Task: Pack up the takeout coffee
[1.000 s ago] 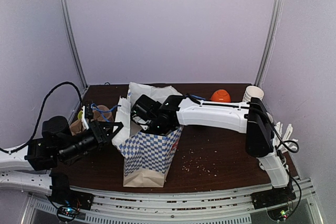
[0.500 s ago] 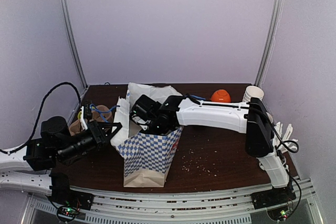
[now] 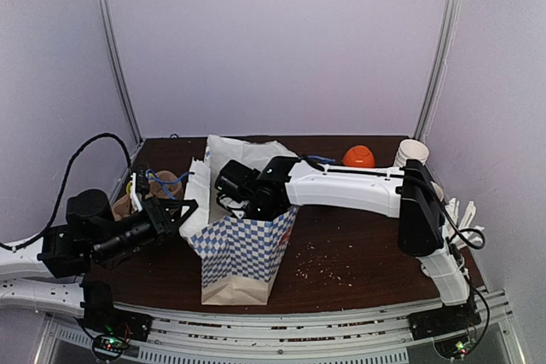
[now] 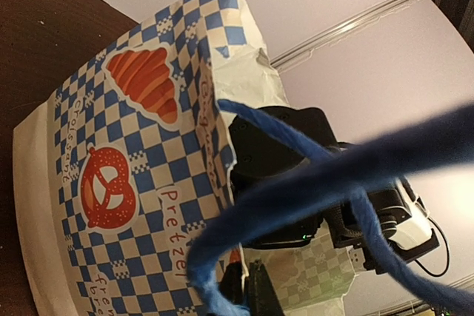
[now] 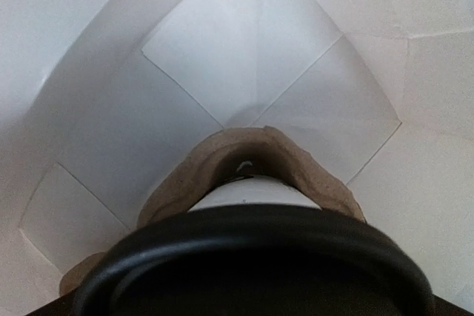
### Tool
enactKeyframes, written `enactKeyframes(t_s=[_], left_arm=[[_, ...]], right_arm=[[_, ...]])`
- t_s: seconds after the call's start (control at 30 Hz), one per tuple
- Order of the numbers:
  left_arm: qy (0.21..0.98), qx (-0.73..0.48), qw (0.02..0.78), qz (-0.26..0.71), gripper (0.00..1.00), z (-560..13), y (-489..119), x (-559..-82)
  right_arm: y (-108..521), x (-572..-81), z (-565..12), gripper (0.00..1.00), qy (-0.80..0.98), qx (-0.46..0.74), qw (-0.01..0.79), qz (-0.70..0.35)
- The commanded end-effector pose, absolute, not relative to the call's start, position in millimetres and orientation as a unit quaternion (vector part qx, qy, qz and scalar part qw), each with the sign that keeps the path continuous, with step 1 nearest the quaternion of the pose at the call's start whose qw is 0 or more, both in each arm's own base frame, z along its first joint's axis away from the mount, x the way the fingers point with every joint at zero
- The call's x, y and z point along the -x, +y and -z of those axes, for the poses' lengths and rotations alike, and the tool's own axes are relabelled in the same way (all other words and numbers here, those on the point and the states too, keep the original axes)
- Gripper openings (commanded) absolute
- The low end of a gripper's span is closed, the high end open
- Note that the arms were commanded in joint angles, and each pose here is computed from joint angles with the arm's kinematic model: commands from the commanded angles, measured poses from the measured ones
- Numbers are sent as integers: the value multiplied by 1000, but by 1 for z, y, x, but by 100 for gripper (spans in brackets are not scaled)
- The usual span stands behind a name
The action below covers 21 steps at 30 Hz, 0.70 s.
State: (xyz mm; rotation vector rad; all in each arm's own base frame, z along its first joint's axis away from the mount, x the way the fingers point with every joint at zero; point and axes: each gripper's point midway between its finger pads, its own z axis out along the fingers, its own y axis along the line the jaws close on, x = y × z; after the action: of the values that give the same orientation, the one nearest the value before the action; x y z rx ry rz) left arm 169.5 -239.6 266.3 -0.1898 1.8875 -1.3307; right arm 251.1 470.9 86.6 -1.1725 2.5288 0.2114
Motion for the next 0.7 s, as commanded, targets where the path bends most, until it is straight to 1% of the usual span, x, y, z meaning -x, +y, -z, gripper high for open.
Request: enactKeyframes(t_s=[0.0, 0.3, 0.57, 0.67], left_arm=[[740, 68, 417, 524, 0, -279, -239, -173], [743, 64, 417, 519, 0, -278, -240, -173], [745, 63, 417, 517, 0, -276, -240, -173], [746, 62, 416, 516, 0, -275, -241, -173]], right_arm=[[471, -248, -121, 100, 894, 398, 184, -92], [474, -246, -172, 100, 887, 385, 217, -132], [472, -243, -198, 100, 883, 378, 232, -154], [471, -242, -199, 100, 882, 379, 231, -155]])
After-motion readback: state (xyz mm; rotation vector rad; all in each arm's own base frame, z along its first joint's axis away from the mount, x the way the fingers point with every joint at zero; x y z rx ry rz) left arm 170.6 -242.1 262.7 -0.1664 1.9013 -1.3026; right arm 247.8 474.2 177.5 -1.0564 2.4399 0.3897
